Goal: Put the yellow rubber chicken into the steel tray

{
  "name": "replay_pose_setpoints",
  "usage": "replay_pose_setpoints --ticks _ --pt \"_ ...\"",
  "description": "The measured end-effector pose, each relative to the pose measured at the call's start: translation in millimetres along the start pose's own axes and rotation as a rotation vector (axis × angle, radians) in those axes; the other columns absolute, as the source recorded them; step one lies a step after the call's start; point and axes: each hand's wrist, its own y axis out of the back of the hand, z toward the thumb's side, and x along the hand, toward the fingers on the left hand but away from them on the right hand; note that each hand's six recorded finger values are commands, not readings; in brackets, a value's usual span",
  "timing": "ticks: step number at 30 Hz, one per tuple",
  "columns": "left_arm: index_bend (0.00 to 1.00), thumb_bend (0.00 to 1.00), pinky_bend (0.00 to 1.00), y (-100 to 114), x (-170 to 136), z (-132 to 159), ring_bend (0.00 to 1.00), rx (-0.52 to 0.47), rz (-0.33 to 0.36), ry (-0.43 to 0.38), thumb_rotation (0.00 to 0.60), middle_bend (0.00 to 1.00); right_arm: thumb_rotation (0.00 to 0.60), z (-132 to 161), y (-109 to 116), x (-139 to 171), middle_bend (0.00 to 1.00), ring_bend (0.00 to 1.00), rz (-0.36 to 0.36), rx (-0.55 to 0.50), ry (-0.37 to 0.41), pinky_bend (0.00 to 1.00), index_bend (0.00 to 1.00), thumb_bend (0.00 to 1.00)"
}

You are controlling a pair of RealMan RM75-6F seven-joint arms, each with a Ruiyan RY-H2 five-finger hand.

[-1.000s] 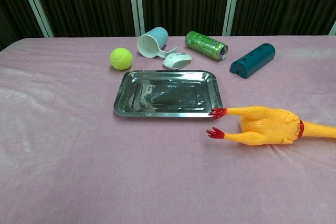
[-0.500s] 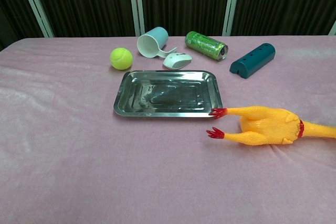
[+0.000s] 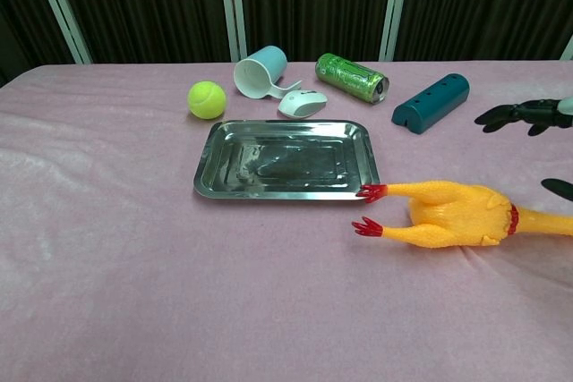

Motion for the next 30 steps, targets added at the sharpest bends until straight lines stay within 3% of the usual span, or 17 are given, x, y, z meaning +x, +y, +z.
replay_pose_setpoints --ticks 3,7,12,16,30 --pt "0.0 0.05 0.0 -0.9 1.3 0.0 0.0 0.0 -0.005 0.001 0.6 0.0 0.6 2.8 -2.8 -9.8 0.15 0.1 0.02 -0.004 0.003 0.2 0.11 0.48" --pt "0.0 0.05 0.0 -1.5 1.6 -0.8 0.0 0.0 -0.01 0.003 0.6 0.0 0.6 5.6 -7.0 -16.7 0.15 0.11 0.043 0.001 0.009 0.21 0.13 0.39" --pt "0.0 0.05 0.0 -2.3 1.4 -3.4 0.0 0.001 -0.015 0.009 0.6 0.0 0.6 10.3 -16.2 -23.2 0.17 0.12 0.083 0.017 0.021 0.21 0.14 0.38" --pt "0.0 0.05 0.0 -3.1 1.2 -5.0 0.0 0.002 -0.018 0.012 0.6 0.0 0.6 10.5 -22.9 -28.1 0.17 0.12 0.107 0.026 0.017 0.21 0.14 0.3" --pt "0.0 0.05 0.0 -10.1 5.3 -7.6 0.0 0.003 -0.041 0.016 0.6 0.0 0.6 10.0 -35.6 -46.0 0.2 0.15 0.165 0.027 -0.001 0.22 0.18 0.29"
